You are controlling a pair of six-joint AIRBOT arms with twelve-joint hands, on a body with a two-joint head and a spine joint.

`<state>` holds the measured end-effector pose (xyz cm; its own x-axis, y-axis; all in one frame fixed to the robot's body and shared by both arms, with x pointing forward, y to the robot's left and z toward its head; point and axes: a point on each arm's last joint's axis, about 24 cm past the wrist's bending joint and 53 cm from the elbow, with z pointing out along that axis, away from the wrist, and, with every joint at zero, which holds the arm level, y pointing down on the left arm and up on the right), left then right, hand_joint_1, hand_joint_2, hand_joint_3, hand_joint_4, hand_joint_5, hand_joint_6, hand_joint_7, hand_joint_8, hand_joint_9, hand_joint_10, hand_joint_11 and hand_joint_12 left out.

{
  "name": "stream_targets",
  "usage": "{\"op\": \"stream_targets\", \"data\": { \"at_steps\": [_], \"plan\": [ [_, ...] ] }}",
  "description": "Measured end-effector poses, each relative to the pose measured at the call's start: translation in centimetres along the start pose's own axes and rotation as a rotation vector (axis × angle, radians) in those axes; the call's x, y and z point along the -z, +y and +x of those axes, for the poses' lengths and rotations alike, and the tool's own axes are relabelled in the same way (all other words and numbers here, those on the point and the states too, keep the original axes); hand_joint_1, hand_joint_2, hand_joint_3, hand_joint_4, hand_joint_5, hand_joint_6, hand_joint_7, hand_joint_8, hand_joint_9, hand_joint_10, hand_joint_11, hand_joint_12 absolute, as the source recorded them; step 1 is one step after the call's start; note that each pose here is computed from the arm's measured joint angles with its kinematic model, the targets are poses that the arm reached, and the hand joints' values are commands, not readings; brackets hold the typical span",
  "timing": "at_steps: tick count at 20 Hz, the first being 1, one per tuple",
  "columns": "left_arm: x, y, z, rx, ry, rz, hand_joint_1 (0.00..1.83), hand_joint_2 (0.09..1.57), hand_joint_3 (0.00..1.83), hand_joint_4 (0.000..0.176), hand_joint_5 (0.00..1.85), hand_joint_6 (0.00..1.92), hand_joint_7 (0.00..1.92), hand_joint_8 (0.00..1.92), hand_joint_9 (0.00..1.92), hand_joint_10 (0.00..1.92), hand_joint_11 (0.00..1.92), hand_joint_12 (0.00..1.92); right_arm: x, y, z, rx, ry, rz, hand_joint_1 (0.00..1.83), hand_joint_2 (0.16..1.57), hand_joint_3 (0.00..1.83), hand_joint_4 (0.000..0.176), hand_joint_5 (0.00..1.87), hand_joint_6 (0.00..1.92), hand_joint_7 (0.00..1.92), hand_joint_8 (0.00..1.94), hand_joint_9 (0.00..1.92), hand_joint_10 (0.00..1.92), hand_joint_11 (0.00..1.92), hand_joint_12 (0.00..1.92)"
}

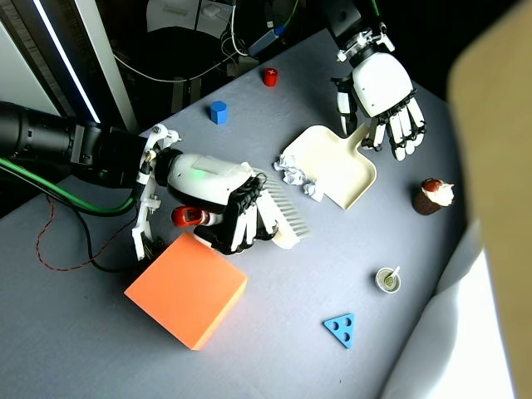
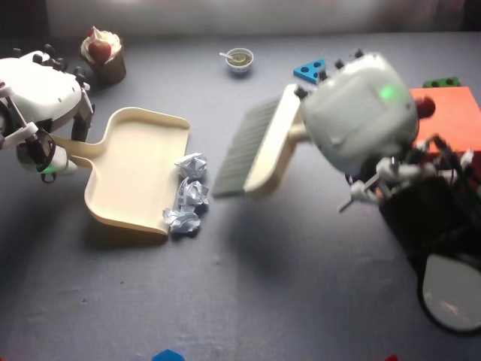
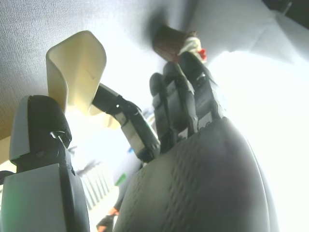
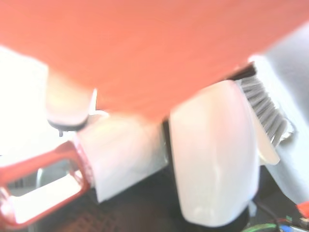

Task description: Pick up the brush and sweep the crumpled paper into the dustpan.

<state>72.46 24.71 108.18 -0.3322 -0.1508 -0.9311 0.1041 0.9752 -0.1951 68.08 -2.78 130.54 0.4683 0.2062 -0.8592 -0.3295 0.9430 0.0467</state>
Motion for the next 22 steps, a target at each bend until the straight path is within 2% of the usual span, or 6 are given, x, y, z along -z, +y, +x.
{"op": "stream_targets", "data": {
  "at_steps": [1, 9, 12, 18, 19, 22],
  "plan": [
    [0.0, 0.0, 0.0, 0.004, 0.0, -0.001, 1.01, 1.14, 0.0, 0.14, 0.93, 1.06, 0.35, 0.0, 0.3, 0.0, 0.0, 0.64, -0.5, 0.2, -1.0, 0.025, -0.004, -0.014, 1.51, 1.19, 0.0, 0.0, 1.04, 1.92, 1.06, 1.94, 1.42, 1.92, 1.64, 1.92],
    [0.1, 0.2, 0.0, 0.013, -0.002, -0.006, 1.06, 1.13, 0.0, 0.042, 0.96, 1.01, 0.36, 0.0, 0.3, 0.0, 0.0, 0.65, -3.0, 2.7, -3.1, 0.174, 0.165, -0.114, 1.49, 1.2, 0.0, 0.011, 1.0, 1.92, 1.02, 1.94, 1.37, 1.92, 1.59, 1.92],
    [0.1, 0.3, 0.0, 0.014, -0.003, -0.007, 1.04, 1.12, 0.0, 0.091, 0.97, 1.0, 0.37, 0.0, 0.29, 0.01, 0.0, 0.65, -3.2, 5.2, -2.9, 0.206, 0.229, -0.213, 1.5, 1.18, 0.0, 0.026, 0.98, 1.92, 1.0, 1.94, 1.36, 1.92, 1.59, 1.92],
    [0.1, 0.3, -0.1, 0.014, -0.008, -0.009, 1.06, 1.12, 0.0, 0.057, 0.97, 1.0, 0.35, 0.0, 0.3, 0.0, 0.0, 0.68, -2.6, 9.2, -1.6, 0.291, 0.278, -0.371, 1.5, 1.18, 0.0, 0.033, 0.99, 1.92, 1.01, 1.94, 1.36, 1.92, 1.59, 1.92],
    [0.1, 0.2, -0.1, 0.015, -0.008, -0.008, 1.02, 1.13, 0.0, 0.113, 0.94, 1.04, 0.33, 0.0, 0.27, 0.0, 0.0, 0.63, -2.8, 9.8, -1.6, 0.32, 0.279, -0.39, 1.5, 1.16, 0.0, 0.03, 1.01, 1.92, 1.04, 1.94, 1.36, 1.92, 1.59, 1.92],
    [0.1, 0.3, -0.1, 0.015, -0.008, -0.009, 1.06, 1.11, 0.0, 0.065, 0.99, 0.97, 0.36, 0.0, 0.3, 0.0, 0.0, 0.67, -3.5, 10.1, -1.4, 0.377, 0.285, -0.409, 1.48, 1.17, 0.0, 0.024, 1.01, 1.92, 1.04, 1.94, 1.36, 1.92, 1.59, 1.92]
  ]
}}
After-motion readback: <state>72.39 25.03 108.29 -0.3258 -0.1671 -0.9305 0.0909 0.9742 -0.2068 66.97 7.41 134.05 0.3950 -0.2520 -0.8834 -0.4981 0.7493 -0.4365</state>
